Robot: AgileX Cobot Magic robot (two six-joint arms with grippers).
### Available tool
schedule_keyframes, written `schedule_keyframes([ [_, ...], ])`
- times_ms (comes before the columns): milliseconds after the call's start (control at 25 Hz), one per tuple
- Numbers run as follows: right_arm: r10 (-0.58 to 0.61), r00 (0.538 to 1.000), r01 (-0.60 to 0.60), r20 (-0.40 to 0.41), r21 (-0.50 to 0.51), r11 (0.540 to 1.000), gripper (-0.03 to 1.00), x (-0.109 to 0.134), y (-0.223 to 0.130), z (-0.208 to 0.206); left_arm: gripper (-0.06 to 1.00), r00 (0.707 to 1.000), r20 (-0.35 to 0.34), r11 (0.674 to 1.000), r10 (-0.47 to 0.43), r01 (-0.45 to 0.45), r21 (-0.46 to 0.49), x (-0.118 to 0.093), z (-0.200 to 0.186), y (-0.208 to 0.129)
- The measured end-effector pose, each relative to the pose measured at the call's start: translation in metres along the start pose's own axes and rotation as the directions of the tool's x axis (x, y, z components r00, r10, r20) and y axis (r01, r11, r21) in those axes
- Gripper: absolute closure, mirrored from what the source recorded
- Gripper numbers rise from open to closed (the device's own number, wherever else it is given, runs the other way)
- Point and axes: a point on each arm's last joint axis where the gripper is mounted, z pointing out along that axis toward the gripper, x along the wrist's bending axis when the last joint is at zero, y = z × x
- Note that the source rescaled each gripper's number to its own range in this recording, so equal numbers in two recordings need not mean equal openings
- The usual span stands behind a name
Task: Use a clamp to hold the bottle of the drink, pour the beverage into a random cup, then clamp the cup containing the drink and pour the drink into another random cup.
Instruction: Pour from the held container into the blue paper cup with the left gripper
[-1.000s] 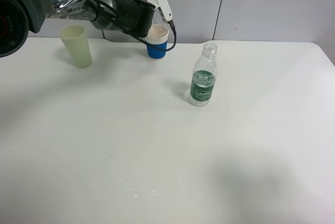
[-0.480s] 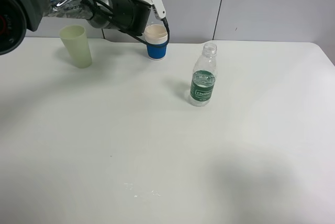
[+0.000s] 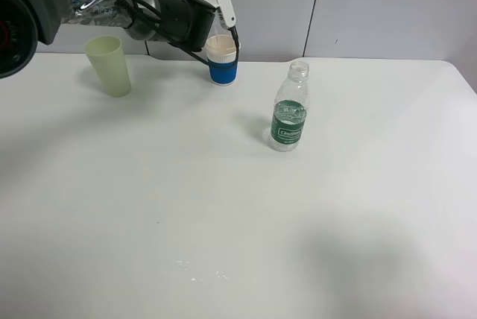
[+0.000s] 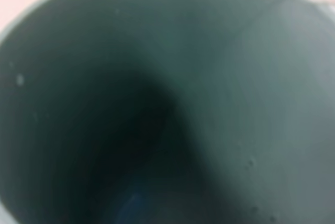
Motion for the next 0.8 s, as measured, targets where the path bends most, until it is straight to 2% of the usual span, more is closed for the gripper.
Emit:
schedule_keyframes([
  [800, 0.000, 1.000, 0.000, 0.000, 0.000, 1.000, -0.03, 0.0000, 0.0000, 0.0000, 0.92, 0.996, -0.066, 0.997, 0.055, -0.059, -0.056, 0.0058, -0.0002, 0.0054],
])
